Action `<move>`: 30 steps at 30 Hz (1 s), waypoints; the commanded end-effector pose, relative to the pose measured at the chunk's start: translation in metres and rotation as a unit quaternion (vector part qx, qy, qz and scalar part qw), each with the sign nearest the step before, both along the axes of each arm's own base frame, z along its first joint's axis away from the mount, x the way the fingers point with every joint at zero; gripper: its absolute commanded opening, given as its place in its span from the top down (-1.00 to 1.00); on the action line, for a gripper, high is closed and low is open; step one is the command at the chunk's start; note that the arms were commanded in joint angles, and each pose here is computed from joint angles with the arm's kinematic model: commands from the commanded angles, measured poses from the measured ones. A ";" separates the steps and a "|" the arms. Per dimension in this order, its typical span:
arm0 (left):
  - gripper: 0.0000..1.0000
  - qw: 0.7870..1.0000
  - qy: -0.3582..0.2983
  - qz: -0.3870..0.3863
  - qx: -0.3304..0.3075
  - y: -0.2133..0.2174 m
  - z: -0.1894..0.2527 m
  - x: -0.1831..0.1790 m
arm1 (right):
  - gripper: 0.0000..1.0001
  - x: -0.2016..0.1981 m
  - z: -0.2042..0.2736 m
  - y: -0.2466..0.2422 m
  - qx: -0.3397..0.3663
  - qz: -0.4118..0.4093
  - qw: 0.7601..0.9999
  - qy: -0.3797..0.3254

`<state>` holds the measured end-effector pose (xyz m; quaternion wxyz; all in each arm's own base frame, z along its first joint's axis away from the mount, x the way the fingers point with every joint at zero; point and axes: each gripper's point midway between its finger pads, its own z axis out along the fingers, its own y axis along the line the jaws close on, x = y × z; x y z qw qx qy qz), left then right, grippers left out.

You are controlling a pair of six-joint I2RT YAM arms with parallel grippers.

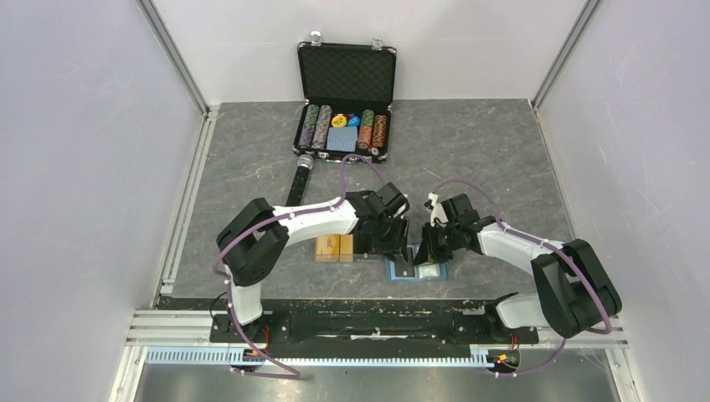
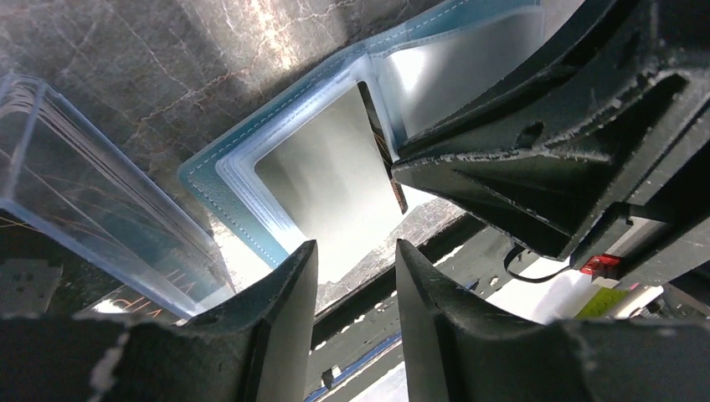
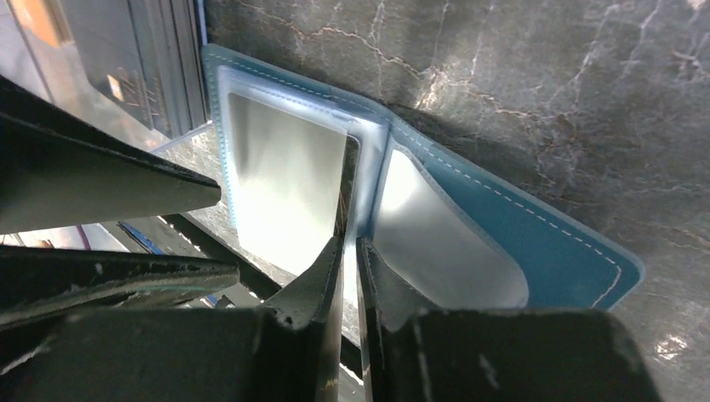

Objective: Put the credit cards into the card holder
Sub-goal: Turn over the card slot in the card holder.

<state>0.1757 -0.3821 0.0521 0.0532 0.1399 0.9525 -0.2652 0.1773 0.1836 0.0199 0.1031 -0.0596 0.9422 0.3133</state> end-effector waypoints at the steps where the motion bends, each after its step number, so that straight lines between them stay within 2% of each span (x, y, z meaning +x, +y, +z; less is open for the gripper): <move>1: 0.04 0.999 -0.012 0.017 0.038 0.007 -0.008 0.009 | 0.78 0.002 -0.006 0.002 0.003 0.003 1.000 -0.008; 8: 0.02 0.998 -0.019 0.004 0.062 0.008 -0.014 0.010 | 0.90 -0.003 -0.015 -0.003 -0.009 0.000 1.000 0.004; 15: 0.09 0.999 -0.018 -0.004 0.047 -0.002 -0.012 0.009 | 0.93 -0.004 -0.015 -0.003 -0.008 0.000 1.000 0.004; 24: 0.00 0.994 -0.053 0.002 0.092 0.019 -0.009 0.017 | 1.00 -0.006 -0.016 -0.004 -0.010 0.000 1.000 0.006; 30: 0.05 0.997 -0.034 -0.015 0.064 0.000 -0.013 0.010 | 1.00 -0.007 -0.017 -0.003 -0.008 0.001 1.000 0.009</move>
